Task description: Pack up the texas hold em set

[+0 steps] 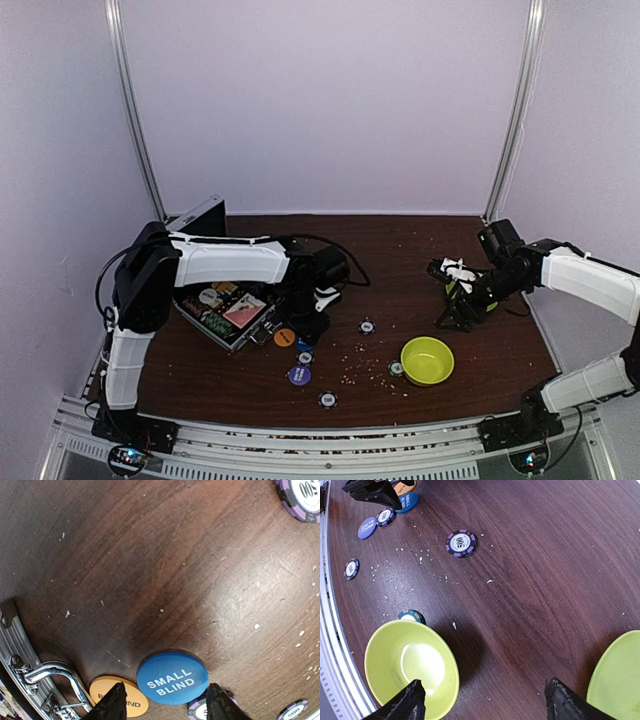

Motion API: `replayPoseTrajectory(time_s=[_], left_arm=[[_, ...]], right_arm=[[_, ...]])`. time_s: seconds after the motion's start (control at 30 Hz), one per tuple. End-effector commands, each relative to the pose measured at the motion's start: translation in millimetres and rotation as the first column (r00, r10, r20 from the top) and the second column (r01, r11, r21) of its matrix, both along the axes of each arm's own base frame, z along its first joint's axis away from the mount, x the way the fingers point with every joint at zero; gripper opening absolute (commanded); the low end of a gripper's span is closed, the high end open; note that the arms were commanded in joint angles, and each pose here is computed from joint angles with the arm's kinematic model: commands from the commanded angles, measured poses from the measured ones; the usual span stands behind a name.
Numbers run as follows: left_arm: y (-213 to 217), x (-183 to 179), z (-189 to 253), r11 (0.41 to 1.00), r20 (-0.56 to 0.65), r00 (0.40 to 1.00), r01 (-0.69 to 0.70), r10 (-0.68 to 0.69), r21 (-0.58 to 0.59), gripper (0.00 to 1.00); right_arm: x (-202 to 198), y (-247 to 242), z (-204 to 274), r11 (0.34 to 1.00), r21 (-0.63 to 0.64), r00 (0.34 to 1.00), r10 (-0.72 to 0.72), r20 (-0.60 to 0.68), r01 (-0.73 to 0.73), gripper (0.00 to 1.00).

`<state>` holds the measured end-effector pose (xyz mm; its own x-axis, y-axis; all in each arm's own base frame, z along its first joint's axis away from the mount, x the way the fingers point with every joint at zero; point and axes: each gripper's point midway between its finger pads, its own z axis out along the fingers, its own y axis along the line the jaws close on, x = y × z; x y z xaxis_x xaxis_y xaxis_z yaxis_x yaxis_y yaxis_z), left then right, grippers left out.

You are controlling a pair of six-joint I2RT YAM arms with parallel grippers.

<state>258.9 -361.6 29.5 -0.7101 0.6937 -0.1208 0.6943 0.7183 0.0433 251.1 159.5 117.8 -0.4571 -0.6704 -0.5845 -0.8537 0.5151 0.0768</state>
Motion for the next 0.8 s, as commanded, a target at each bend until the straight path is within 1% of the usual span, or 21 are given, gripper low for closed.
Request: replayPoseTrajectory(time_s=[0.0, 0.33, 0.6, 0.77], left_arm=[[-1, -2, -6, 1.000, -0.021, 1.000, -0.002, 0.002, -0.001, 0.56], [-6, -9, -24, 1.000, -0.079, 0.997, 0.009, -0.009, 0.003, 0.56], [-10, -7, -24, 1.000, -0.080, 0.997, 0.012, -0.012, -0.008, 0.49], [-20, -4, -17, 0.999, -0.062, 0.997, 0.033, -0.035, -0.031, 0.47]], right_arm=[[4, 2, 4, 1.000, -0.012, 1.000, 0.015, 0.016, -0.015, 0.83], [4, 1, 2, 1.000, -0.017, 1.000, 0.012, 0.014, -0.012, 0.83], [4, 1, 1, 1.000, -0.020, 1.000, 0.012, 0.008, -0.012, 0.83], [5, 0, 0, 1.000, -0.022, 1.000, 0.012, 0.007, -0.011, 0.83]])
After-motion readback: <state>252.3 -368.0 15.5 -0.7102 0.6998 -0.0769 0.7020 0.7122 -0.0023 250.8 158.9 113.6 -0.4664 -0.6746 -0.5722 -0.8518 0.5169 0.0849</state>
